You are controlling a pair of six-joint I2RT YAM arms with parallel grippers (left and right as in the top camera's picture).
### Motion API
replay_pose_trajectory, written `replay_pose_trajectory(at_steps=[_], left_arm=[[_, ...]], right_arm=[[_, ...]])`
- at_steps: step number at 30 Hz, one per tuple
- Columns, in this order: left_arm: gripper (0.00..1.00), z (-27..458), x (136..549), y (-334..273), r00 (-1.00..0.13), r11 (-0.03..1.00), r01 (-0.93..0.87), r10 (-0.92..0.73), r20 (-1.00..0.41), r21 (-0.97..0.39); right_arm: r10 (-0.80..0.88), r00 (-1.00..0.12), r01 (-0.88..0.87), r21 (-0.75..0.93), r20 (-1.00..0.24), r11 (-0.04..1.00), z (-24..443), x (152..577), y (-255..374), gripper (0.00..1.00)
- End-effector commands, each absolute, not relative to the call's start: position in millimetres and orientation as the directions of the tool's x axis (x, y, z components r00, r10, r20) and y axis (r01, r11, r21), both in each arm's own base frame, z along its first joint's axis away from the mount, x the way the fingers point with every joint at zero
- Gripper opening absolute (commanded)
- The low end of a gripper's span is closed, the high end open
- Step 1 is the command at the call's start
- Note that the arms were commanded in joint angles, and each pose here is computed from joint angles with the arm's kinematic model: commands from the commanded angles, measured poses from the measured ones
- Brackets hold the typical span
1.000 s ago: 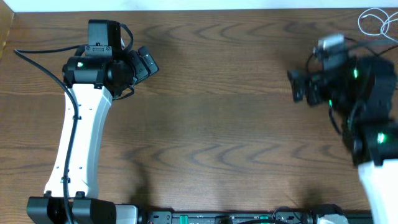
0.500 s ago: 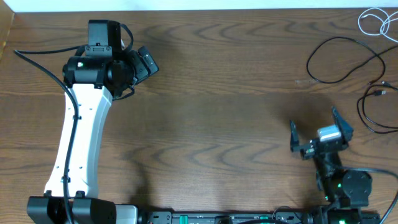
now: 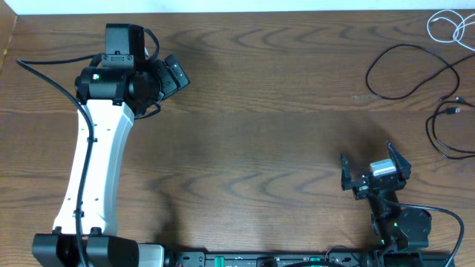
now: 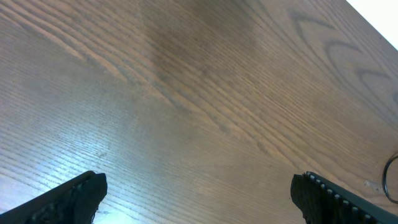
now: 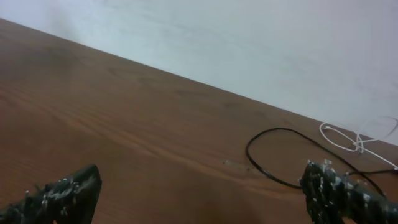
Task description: Untangle cables
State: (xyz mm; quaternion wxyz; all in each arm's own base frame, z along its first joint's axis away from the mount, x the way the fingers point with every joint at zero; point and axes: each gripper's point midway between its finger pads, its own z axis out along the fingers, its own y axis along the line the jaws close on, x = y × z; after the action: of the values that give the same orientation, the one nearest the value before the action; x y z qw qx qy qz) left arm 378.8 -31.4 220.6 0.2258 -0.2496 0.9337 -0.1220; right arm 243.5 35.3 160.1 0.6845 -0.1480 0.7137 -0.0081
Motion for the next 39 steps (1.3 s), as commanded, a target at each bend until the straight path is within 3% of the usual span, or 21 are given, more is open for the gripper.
replay_pose_trajectory(at_steps=[1, 16, 24, 29, 33, 39], left_arm=[[1.0, 224, 380, -29, -0.767, 0.845, -0.413, -0.524, -0.37, -0.341], [1.0, 224, 380, -29, -0.767, 0.845, -0.413, -0.524, -0.37, -0.341], [1.0, 227, 380, -12, -0.751, 0.863, -0.427, -0.505, -0.425, -0.271], [1.0, 255, 362, -1, -0.704, 0.873, -0.418, -0.486, -0.519, -0.251], [1.0, 269, 324, 2, -0.702, 0.941, -0.28, -0.336, -0.628, -0.191], [1.0, 256, 282, 18, -0.502, 0.952, -0.225, -0.295, -0.813, -0.206]], right_arm=[[-0.211, -0.028, -0.178, -0.203, -0.977, 0.963, 159, 244, 30, 0.99], [-0.211, -0.029, -0.178, -0.203, -0.977, 0.963, 159, 244, 30, 0.99], [-0.211, -0.029, -0.178, -0.203, -0.977, 0.963, 159, 244, 30, 0.99], [-0.211, -0.029, -0.178, -0.203, -0.977, 0.963, 159, 244, 30, 0.99], [-0.211, -0.029, -0.178, -0.203, -0.977, 0.963, 159, 244, 30, 0.99], [-0.211, -0.029, -0.178, -0.203, -0.977, 0.963, 159, 244, 30, 0.99]])
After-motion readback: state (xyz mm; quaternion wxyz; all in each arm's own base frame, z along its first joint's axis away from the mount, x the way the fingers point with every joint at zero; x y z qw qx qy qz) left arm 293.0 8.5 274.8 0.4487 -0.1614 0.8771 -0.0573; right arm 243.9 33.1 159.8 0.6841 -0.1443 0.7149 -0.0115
